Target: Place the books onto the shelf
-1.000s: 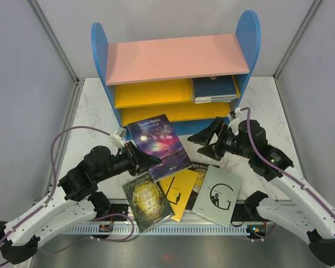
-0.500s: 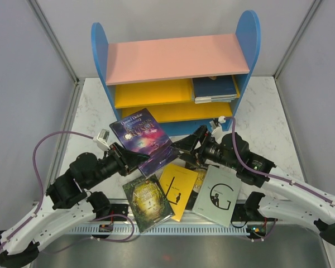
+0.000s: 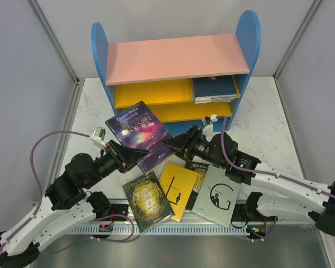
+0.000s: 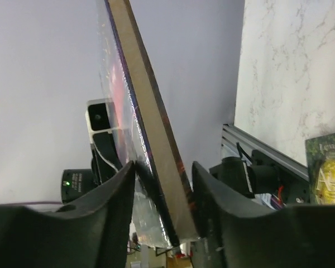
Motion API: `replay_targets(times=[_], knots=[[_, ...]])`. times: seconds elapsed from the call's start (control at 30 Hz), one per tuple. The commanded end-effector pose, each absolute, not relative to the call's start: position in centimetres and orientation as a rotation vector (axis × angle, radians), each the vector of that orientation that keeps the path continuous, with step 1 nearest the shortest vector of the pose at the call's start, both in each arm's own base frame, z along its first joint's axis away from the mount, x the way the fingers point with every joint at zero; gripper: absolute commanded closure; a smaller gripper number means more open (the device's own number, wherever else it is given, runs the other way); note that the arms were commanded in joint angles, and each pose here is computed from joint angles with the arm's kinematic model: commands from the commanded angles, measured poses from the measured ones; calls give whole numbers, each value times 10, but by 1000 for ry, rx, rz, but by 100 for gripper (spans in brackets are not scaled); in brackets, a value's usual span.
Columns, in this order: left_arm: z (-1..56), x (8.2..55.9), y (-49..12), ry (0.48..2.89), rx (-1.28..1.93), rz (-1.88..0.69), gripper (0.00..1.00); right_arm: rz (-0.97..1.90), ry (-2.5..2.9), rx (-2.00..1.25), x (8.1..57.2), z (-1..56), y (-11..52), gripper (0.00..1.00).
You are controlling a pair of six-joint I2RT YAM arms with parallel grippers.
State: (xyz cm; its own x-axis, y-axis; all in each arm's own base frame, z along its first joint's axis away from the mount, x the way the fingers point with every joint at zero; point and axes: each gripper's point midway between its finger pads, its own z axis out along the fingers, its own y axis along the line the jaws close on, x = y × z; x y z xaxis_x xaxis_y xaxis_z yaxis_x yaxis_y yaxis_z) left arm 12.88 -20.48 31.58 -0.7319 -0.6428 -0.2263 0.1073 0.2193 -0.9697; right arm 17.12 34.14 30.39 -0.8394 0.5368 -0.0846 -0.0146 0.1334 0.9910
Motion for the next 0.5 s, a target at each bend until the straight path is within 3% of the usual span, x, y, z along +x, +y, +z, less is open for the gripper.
replay_targets(times=[0.0,0.03,0.1,0.2,0.27,0.3,0.47], knots=[[341,131,-207,1806,-456,-1613,98,1955,1728,456,168,385,339,55],[339,131,-207,1817,-458,-1606,98,1959,1719,454,167,387,337,63],[330,132,-208,1869,-459,-1562,98,1958,1714,444,165,389,335,66],[320,134,-213,1946,-437,-1498,98,1965,1698,419,161,394,333,80],[316,133,-215,1992,-407,-1458,97,1984,1676,398,159,401,332,98],[309,135,-220,2038,-400,-1430,94,1994,1664,388,157,403,332,100],[308,135,-238,2149,-271,-1376,55,2020,1630,365,152,420,333,100]])
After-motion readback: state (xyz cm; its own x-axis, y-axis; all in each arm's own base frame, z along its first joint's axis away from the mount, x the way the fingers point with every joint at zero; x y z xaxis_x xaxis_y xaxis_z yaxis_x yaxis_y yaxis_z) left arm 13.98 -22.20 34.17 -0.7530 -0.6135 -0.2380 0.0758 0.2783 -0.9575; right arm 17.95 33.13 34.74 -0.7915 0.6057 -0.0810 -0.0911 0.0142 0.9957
